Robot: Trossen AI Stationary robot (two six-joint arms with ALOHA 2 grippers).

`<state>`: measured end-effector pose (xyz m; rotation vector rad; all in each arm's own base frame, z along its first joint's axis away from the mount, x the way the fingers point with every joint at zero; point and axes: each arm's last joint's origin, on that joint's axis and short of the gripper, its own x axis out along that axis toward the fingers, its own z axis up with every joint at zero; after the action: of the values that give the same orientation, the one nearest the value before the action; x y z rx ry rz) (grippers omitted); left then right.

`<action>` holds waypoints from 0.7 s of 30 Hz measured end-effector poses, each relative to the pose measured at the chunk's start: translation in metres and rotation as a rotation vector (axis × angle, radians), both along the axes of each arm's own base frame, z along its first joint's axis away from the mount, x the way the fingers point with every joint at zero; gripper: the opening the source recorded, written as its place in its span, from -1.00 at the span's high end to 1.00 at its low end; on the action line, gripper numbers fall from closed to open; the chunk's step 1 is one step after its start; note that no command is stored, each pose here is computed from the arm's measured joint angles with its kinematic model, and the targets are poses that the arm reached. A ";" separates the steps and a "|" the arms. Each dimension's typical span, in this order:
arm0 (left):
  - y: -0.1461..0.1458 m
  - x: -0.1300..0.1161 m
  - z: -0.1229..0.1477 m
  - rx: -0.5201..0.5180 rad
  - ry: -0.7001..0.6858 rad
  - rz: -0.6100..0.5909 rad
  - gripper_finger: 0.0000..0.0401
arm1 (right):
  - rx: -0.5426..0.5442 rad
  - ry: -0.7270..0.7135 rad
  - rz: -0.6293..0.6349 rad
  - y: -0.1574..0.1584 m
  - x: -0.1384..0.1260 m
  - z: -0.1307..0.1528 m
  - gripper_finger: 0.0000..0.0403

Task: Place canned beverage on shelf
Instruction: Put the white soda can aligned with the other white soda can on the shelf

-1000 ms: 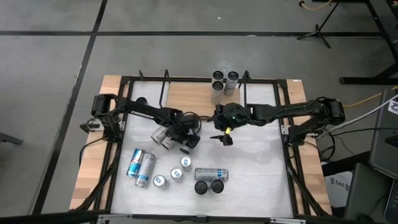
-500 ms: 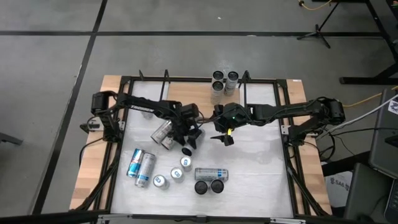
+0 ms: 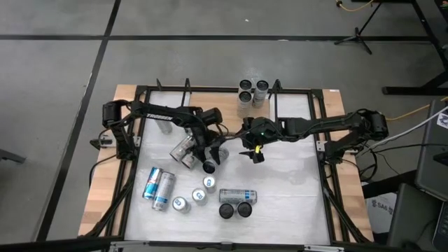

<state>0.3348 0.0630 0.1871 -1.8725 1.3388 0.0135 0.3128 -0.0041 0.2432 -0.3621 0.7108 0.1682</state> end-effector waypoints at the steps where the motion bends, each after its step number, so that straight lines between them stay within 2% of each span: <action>1: 0.002 0.000 0.000 -0.025 0.020 0.012 -0.14 | -0.005 0.000 0.004 0.003 0.000 0.000 -0.80; 9: 0.008 -0.002 0.001 -0.168 0.236 0.140 -0.14 | -0.038 -0.002 0.052 0.016 0.000 0.000 -0.80; 14: 0.001 -0.001 0.001 -0.250 0.319 0.138 -0.14 | -0.051 -0.002 0.047 0.017 0.000 0.000 -0.80; 21: -0.007 0.001 -0.001 -0.279 0.374 0.135 -0.14 | -0.056 -0.023 0.040 0.017 0.001 0.002 -0.80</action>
<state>0.3359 0.0563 0.1864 -2.2761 1.5199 0.2708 0.3139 0.0128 0.2447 -0.4310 0.6871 0.1825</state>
